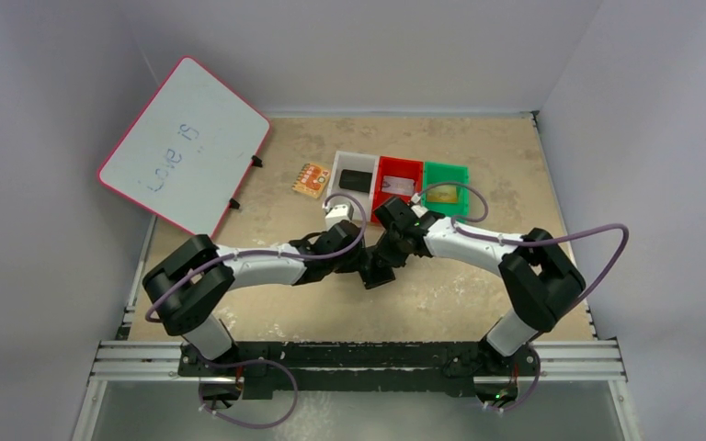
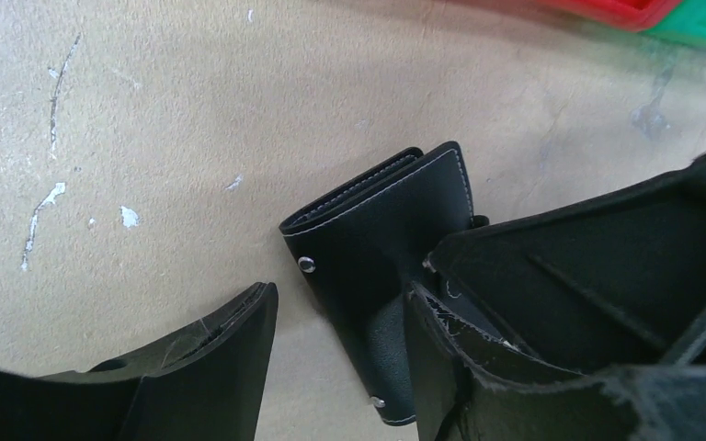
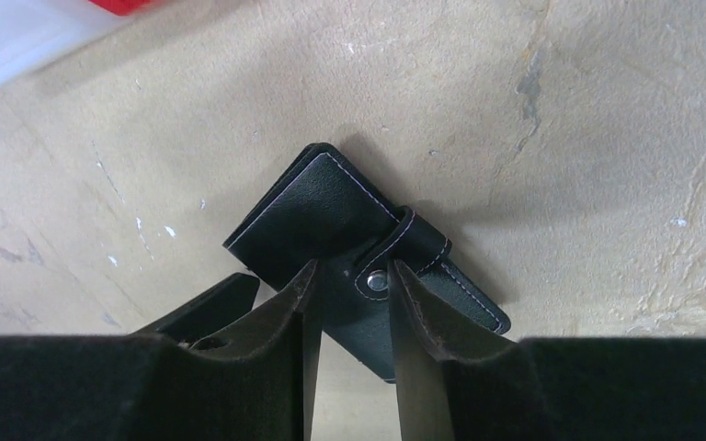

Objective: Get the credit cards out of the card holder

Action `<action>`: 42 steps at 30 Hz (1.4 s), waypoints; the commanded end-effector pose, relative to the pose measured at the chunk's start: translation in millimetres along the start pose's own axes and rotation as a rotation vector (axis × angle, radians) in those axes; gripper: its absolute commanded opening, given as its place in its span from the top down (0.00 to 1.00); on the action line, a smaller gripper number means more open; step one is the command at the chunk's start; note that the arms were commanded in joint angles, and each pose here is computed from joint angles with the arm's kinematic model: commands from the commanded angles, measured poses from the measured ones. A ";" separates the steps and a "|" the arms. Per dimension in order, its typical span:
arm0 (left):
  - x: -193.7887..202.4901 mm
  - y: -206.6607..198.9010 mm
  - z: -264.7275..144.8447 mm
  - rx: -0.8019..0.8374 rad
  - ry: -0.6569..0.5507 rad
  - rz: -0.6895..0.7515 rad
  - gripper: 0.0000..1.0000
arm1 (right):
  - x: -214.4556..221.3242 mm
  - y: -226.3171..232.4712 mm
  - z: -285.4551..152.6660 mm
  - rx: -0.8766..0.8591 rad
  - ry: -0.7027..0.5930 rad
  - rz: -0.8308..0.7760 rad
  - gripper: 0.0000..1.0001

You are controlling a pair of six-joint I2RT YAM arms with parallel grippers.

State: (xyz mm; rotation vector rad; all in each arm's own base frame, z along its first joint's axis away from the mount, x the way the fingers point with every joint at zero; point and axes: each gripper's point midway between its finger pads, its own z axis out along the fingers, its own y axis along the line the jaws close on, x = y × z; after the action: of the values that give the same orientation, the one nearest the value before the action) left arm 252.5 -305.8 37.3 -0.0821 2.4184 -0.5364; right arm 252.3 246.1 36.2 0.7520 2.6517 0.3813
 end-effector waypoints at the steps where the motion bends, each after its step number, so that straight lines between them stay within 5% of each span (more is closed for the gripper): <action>1: -5.8 -11.1 0.1 0.028 0.001 0.039 0.47 | 5.9 -24.0 -0.8 0.131 -0.018 0.049 0.66; 10: 28.4 26.7 17.2 -0.103 0.066 0.036 0.55 | 4.8 -11.7 -18.1 0.149 -0.018 0.041 0.65; 22: 47.0 43.9 13.6 -0.157 0.056 0.048 0.60 | 14.7 -19.2 11.6 0.309 0.008 0.111 0.65; 35: 50.0 58.4 14.7 -0.195 0.033 0.032 0.67 | 16.3 -8.2 19.4 0.018 0.073 0.122 0.96; 42: 52.6 70.0 13.0 -0.238 0.033 0.042 0.69 | -8.9 -17.3 -8.4 -0.081 0.007 0.144 0.92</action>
State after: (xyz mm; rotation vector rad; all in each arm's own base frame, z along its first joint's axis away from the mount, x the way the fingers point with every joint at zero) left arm 257.3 -308.5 23.8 -0.1919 2.3320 -0.5105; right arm 237.1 241.6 30.8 0.9357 2.6686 0.4730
